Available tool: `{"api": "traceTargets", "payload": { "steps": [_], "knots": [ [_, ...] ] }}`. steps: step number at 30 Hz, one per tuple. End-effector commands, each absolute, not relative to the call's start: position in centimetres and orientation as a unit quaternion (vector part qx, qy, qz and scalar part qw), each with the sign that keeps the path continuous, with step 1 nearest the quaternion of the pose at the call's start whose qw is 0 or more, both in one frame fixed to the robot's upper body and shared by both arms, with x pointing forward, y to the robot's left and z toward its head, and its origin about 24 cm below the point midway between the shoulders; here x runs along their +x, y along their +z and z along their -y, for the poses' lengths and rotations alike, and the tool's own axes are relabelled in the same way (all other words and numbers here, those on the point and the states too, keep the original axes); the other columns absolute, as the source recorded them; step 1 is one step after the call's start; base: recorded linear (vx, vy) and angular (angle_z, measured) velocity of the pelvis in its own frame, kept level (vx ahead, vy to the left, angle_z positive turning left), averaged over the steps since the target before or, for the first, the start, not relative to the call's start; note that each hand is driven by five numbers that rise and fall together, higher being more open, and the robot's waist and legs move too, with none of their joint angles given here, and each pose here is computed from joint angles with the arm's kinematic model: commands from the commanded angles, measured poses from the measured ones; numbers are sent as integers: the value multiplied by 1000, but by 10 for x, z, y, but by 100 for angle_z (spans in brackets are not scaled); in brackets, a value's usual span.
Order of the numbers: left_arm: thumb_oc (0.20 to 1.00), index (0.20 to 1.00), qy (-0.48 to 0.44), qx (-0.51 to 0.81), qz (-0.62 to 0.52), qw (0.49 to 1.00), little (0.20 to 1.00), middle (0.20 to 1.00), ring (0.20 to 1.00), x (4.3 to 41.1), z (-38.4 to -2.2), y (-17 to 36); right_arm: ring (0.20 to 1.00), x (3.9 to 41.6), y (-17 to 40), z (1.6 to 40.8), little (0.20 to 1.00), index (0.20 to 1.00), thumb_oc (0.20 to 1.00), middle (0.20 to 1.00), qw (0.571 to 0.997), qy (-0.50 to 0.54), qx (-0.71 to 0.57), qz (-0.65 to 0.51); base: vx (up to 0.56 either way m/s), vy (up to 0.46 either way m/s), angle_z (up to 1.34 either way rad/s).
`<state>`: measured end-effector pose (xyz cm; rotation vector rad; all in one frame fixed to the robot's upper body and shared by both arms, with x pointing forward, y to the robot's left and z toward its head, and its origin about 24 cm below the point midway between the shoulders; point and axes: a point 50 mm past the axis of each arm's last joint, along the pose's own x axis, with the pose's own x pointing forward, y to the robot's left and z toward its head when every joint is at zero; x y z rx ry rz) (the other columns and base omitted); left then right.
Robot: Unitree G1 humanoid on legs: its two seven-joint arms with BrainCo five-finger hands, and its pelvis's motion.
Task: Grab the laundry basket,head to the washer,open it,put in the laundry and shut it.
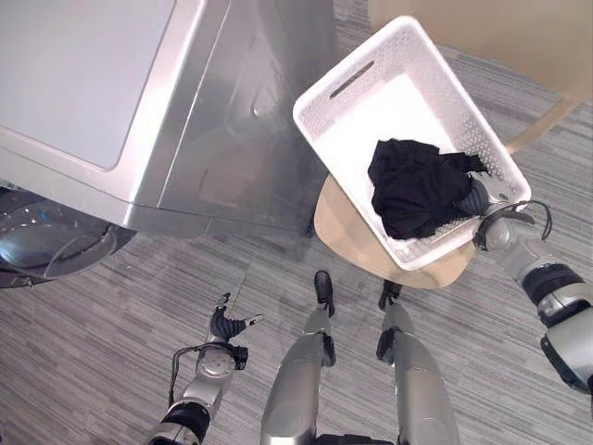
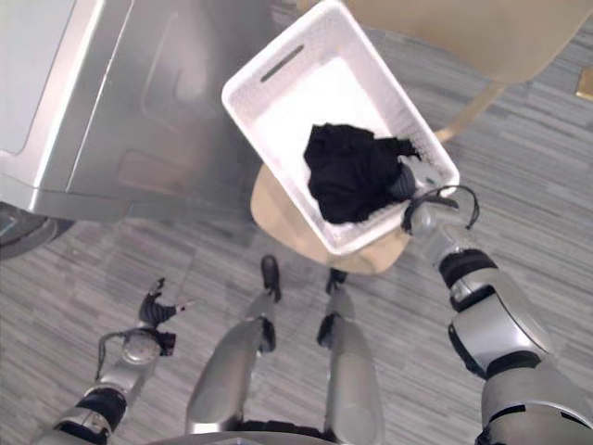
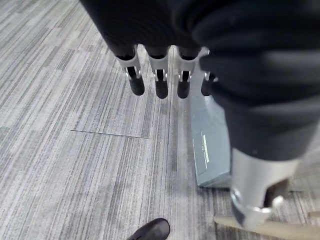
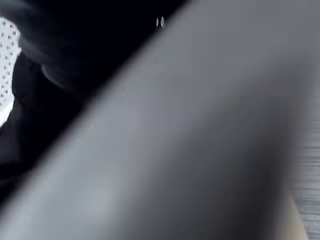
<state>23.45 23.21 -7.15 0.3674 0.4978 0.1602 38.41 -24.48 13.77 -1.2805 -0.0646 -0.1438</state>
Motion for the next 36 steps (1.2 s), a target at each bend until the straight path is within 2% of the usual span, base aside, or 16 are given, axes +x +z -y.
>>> {"api": "traceTargets", "payload": {
  "steps": [1, 4, 6, 8, 14, 21, 23, 28, 36],
  "knots": [
    [1000, 1000, 80, 188, -258, 944, 1000, 1000, 1000, 229, -237, -76, 200, 384, 170, 249, 200, 200, 200, 200, 803, -110, -579, 90, 34, 20, -3],
    [1000, 1000, 85, 185, -259, 944, 1000, 1000, 1000, 229, -238, -75, 200, 373, 175, 228, 200, 200, 200, 200, 799, -63, -578, 150, 29, 3, 3],
    [1000, 1000, 71, 191, -260, 944, 1000, 1000, 1000, 228, -234, -76, 200, 355, 167, 213, 200, 200, 200, 200, 823, -19, -537, 182, 14, -3, 2],
    [1000, 1000, 65, 197, -262, 943, 1000, 1000, 1000, 228, -233, -76, 200, 350, 164, 210, 200, 200, 200, 200, 832, -10, -522, 189, 29, 3, 3],
    [1000, 1000, 59, 213, -304, 927, 1000, 1000, 1000, 205, -238, -91, 200, 309, 118, 192, 200, 200, 200, 200, 900, 66, -398, 163, 75, 20, -8],
    [1000, 1000, 59, 199, -313, 927, 1000, 1000, 1000, 187, -238, -95, 200, 274, 117, 183, 200, 200, 200, 200, 949, 96, -239, 180, 66, 91, -23],
    [1000, 1000, 52, 192, -292, 935, 1000, 1000, 1000, 194, -234, -88, 200, 267, 117, 170, 200, 200, 200, 200, 958, 121, -178, 188, -140, 126, -42],
    [1000, 1000, 30, 202, -226, 952, 1000, 1000, 1000, 219, -228, -64, 200, 264, 116, 157, 200, 200, 200, 200, 959, 139, -150, 197, -255, 13, -21],
    [1000, 1000, -41, 222, -131, 965, 1000, 1000, 1000, 232, -211, -27, 200, 277, 129, 159, 200, 200, 200, 200, 955, 120, -170, 211, -361, -197, 48]
  ]
}}
